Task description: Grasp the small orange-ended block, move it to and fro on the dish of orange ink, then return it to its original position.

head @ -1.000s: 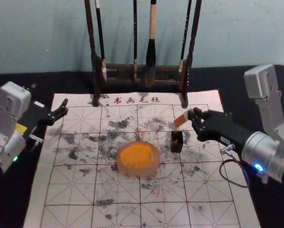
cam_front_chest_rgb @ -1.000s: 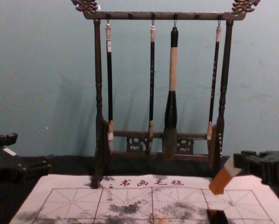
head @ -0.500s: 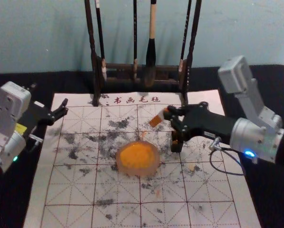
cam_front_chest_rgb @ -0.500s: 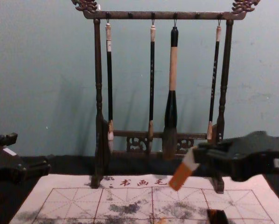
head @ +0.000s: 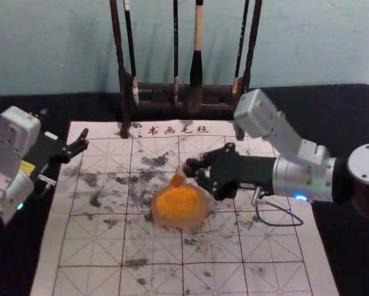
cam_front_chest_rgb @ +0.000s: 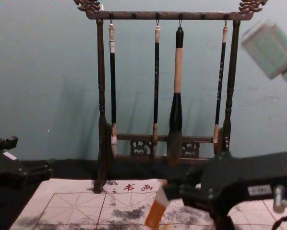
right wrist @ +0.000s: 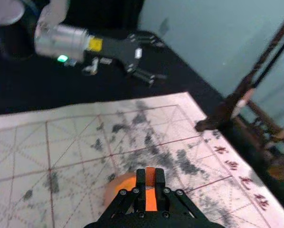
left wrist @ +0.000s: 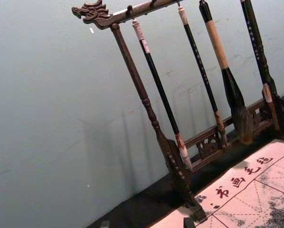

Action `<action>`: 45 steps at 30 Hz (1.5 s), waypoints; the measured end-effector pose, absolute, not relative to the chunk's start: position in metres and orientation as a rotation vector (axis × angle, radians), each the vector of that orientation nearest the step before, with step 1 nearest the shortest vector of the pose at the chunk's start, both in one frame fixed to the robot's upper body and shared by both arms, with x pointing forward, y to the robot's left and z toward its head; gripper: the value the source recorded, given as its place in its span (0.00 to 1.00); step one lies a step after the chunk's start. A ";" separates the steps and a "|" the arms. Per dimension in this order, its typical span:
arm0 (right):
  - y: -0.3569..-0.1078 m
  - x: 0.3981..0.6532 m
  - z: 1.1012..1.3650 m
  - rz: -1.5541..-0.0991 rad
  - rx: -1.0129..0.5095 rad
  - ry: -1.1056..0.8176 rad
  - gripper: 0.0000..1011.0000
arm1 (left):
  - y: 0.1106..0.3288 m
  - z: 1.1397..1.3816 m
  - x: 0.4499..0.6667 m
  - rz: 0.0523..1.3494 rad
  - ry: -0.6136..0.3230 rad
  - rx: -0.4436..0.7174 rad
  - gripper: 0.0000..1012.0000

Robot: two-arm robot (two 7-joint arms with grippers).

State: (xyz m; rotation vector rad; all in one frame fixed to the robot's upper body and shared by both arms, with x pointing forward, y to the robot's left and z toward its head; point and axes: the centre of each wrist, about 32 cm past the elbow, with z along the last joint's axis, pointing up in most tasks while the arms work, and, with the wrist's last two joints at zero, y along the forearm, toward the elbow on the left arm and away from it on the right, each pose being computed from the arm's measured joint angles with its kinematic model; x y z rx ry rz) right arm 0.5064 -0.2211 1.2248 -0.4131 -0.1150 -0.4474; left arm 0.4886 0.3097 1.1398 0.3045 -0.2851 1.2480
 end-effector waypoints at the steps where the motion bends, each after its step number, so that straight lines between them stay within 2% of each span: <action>1: -0.220 0.508 1.224 -0.428 -0.429 -0.125 0.11 | 0.310 1.140 0.489 1.248 -0.285 0.304 0.99; 24: -0.207 0.530 1.217 -0.381 -0.538 -0.183 0.11 | 0.310 1.140 0.489 1.248 -0.285 0.304 0.99; 45: -0.203 0.534 1.214 -0.385 -0.571 -0.181 0.11 | 0.310 1.140 0.489 1.248 -0.285 0.304 0.99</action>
